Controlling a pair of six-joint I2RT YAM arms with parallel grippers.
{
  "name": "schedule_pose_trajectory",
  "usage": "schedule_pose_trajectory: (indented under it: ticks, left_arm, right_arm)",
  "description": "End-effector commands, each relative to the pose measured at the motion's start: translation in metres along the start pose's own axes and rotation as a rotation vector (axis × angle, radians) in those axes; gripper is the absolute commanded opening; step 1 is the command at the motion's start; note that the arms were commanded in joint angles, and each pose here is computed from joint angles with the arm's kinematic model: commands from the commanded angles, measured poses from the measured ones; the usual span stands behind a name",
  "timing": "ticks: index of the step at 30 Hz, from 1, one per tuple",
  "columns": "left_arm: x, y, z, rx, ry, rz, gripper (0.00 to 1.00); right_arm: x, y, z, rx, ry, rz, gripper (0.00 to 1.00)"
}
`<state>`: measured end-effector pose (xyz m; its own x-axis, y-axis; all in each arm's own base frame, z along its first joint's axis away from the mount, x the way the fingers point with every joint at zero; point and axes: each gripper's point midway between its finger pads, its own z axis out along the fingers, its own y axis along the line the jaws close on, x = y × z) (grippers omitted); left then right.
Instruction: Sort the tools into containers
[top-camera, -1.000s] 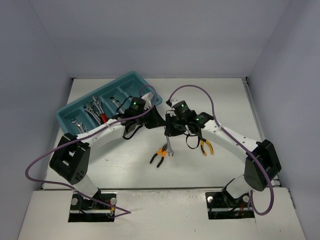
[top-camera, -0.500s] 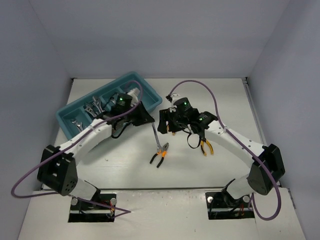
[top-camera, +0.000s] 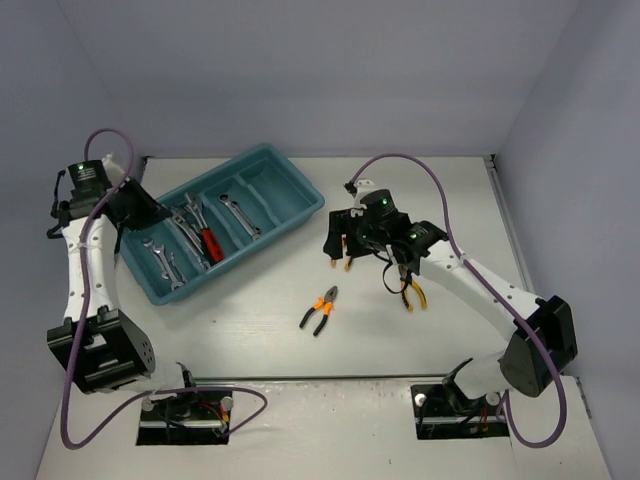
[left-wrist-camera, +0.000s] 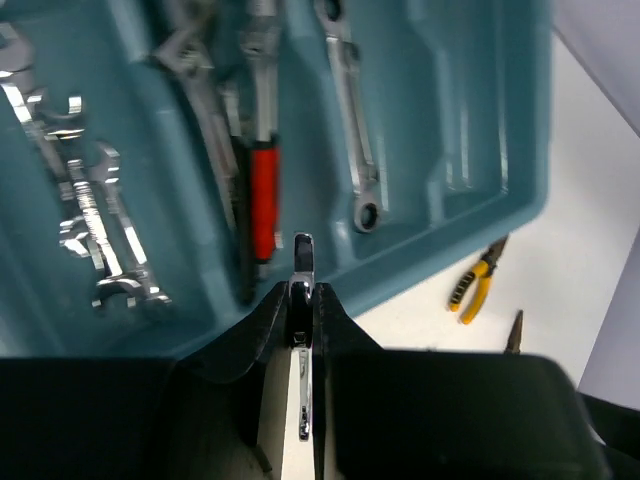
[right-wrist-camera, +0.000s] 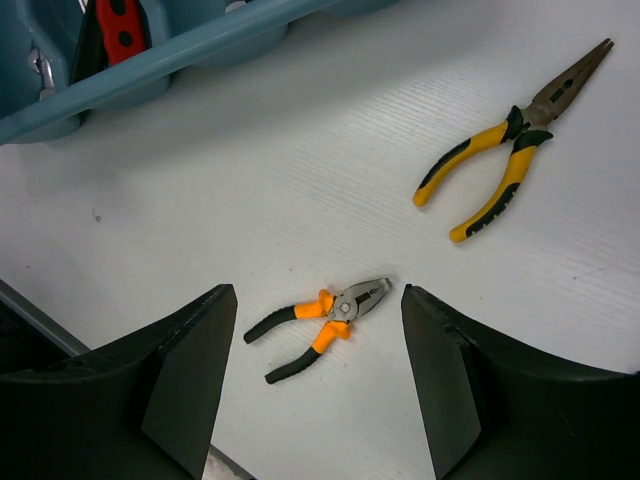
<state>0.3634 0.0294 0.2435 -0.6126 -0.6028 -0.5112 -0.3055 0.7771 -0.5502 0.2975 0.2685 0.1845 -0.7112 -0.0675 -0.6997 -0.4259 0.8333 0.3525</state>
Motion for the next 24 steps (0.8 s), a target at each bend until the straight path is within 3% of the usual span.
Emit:
schedule_pose_trajectory:
  ticks: [1, 11, 20, 24]
  left_arm:
    - [-0.012, 0.045, -0.009, -0.115, 0.053, 0.02, 0.0]
    - [-0.045, 0.108, 0.027, -0.315, 0.091, 0.047, 0.0]
    - [-0.044, 0.117, 0.04, -0.339, 0.117, 0.049, 0.42]
    - [-0.044, 0.103, 0.031, -0.324, 0.093, 0.073, 0.47]
  right_arm:
    - [-0.006, -0.004, -0.005, -0.008, -0.038, -0.023, 0.64]
    - [0.022, -0.038, -0.006, 0.064, 0.002, 0.004, 0.64]
    - [0.031, -0.061, -0.003, 0.135, 0.014, 0.049, 0.64]
    - [0.03, -0.071, -0.001, 0.185, 0.005, 0.089, 0.64]
